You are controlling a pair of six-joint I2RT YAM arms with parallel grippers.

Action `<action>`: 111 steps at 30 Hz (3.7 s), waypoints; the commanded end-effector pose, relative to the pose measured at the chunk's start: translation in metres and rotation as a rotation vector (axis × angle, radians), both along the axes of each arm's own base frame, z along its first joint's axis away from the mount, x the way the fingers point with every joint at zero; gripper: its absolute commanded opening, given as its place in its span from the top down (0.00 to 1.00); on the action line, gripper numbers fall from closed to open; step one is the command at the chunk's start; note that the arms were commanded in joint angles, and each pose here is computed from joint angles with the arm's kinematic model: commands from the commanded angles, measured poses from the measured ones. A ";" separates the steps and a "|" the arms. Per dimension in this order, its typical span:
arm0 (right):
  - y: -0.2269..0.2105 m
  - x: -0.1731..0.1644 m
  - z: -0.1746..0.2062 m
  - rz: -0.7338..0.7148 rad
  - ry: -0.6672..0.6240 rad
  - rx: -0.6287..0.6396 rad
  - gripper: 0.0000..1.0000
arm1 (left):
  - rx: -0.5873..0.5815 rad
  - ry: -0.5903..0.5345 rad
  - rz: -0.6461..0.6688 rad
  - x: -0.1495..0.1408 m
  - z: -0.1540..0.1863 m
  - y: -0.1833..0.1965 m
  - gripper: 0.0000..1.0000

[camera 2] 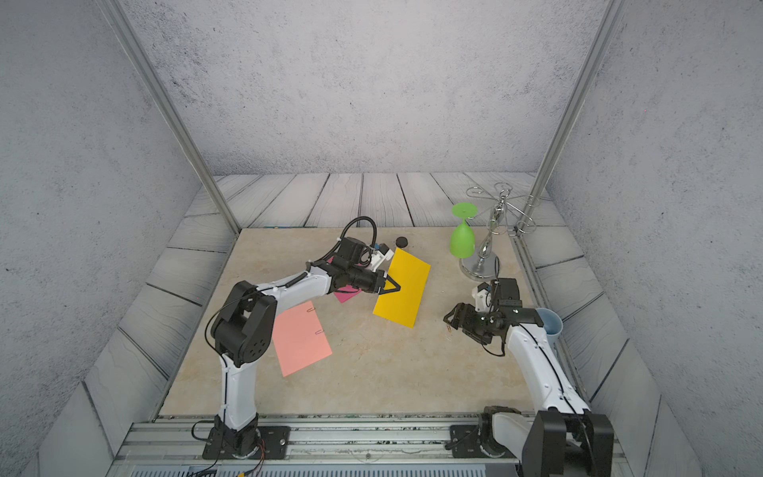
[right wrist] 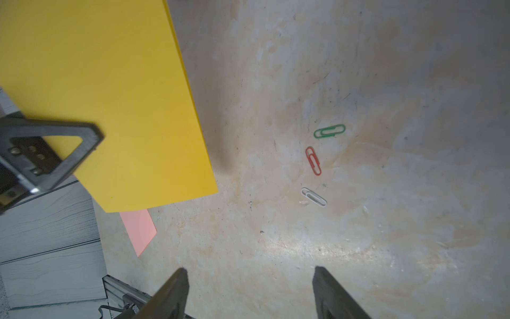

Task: Unclip the paperclips from the documents
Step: Place the document at the center of the board, then move the document to the center of the board.

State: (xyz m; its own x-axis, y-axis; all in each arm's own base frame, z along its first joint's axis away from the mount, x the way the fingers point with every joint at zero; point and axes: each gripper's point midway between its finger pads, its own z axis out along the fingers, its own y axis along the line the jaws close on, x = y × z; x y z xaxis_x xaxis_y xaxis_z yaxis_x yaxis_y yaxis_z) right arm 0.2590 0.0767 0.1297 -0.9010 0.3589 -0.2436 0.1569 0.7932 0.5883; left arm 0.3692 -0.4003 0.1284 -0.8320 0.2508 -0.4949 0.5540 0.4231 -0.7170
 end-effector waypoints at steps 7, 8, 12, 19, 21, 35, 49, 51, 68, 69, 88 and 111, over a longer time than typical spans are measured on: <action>0.006 -0.005 0.005 0.009 -0.010 0.041 0.26 | 0.157 0.040 0.085 0.031 -0.047 -0.006 1.00; 0.007 -0.004 0.006 0.008 -0.013 0.043 0.26 | 0.170 0.050 0.087 0.033 -0.052 -0.007 1.00; 0.007 -0.004 0.007 0.010 -0.015 0.046 0.26 | 0.220 0.059 0.108 0.040 -0.066 -0.009 1.00; 0.008 -0.004 0.006 0.011 -0.016 0.057 0.25 | 0.276 0.050 0.127 0.046 -0.075 -0.015 0.68; 0.009 -0.004 0.006 0.014 -0.019 0.058 0.25 | 0.291 0.034 0.143 0.046 -0.072 -0.011 0.60; 0.029 0.011 -0.003 0.089 -0.039 0.033 0.24 | 0.340 -0.107 0.237 0.027 -0.026 0.035 0.24; 0.058 0.009 0.002 0.183 -0.073 0.017 0.23 | 0.791 -0.200 0.558 0.058 -0.026 0.187 0.36; 0.059 0.007 0.003 0.187 -0.074 0.019 0.23 | 0.860 -0.168 0.547 0.062 -0.033 0.194 0.38; 0.063 -0.001 0.020 0.212 -0.112 0.045 0.19 | 1.010 -0.043 0.407 0.085 -0.110 0.188 0.41; 0.063 -0.001 0.021 0.213 -0.113 0.045 0.19 | 1.010 -0.022 0.397 0.081 -0.115 0.187 0.41; 0.065 -0.005 0.022 0.228 -0.112 0.052 0.18 | 1.024 0.174 0.047 -0.084 -0.129 0.166 0.50; 0.082 -0.012 0.001 0.289 -0.071 0.064 0.17 | 0.869 -0.030 0.052 -0.163 -0.051 0.121 0.39</action>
State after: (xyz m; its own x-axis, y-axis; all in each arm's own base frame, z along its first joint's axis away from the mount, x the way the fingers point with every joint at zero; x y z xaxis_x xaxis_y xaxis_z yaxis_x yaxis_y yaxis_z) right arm 0.2438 0.1572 0.1290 -0.9540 0.1085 -0.2795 -0.1004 0.7629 0.6387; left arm 0.1825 -0.2738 0.0485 -0.8253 0.5631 -0.0424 0.5632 0.8156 -0.1327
